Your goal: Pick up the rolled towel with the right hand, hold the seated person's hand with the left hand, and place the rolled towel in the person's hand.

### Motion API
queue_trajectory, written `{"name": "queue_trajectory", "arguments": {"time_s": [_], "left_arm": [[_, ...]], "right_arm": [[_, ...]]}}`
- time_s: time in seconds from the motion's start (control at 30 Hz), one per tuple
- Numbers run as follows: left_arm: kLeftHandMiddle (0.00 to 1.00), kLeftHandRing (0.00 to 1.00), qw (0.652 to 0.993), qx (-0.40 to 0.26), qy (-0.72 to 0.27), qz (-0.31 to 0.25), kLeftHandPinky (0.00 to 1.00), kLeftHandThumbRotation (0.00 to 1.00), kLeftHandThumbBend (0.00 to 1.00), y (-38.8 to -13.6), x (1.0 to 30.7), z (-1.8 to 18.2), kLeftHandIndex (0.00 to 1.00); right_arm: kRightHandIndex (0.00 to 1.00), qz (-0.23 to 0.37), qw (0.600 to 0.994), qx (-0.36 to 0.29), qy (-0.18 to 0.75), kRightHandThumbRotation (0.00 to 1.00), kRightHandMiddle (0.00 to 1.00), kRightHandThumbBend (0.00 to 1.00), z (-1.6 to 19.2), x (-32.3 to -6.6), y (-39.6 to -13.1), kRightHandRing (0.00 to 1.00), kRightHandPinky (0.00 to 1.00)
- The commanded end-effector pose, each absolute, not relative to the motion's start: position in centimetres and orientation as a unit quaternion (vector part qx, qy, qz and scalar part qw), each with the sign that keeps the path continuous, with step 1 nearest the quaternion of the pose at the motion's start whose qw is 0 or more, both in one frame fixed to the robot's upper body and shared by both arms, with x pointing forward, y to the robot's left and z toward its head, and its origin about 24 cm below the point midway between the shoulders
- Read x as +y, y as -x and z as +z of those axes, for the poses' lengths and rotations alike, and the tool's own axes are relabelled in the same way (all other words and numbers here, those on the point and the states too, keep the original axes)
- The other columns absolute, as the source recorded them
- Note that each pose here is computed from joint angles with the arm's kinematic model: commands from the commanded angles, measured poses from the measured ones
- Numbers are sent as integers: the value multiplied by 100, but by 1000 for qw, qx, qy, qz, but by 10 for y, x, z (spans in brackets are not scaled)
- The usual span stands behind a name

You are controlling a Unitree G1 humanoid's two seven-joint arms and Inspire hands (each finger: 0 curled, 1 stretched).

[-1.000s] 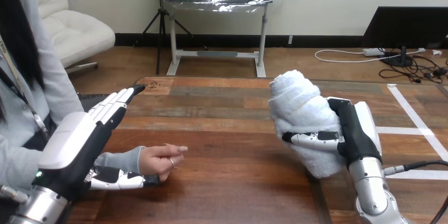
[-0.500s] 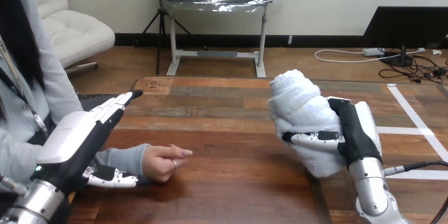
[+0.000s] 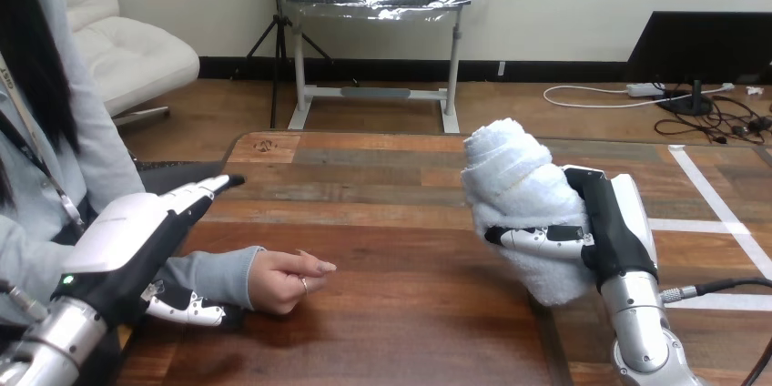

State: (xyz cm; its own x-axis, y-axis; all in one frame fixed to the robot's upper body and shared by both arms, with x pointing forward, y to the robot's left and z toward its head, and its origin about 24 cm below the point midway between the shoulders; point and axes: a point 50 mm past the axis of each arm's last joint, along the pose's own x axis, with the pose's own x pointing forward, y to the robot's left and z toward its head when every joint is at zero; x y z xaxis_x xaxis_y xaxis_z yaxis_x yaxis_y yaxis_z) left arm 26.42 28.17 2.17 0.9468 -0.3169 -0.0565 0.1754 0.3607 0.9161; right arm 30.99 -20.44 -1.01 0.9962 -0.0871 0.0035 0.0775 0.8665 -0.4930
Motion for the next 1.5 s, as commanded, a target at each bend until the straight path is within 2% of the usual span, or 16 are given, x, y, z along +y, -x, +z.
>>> {"name": "queue_trajectory", "arguments": {"time_s": [0.0, 0.77, 1.47], "left_arm": [[90, 89, 808, -81, -565, -146, 86, 18, 100, -286, 282, 43, 90], [88, 88, 795, -38, -578, -180, 84, 13, 100, -300, 274, 40, 88], [84, 84, 785, -44, -587, -194, 81, 13, 100, -307, 261, 36, 83]], "right_arm": [[44, -53, 971, -41, 231, 1, 39, 85, 10, -200, -323, 29, 24], [43, -50, 972, -57, 224, 1, 39, 86, 12, -198, -321, 29, 24], [43, -45, 973, -66, 218, 1, 39, 86, 12, -195, -320, 30, 25]]}}
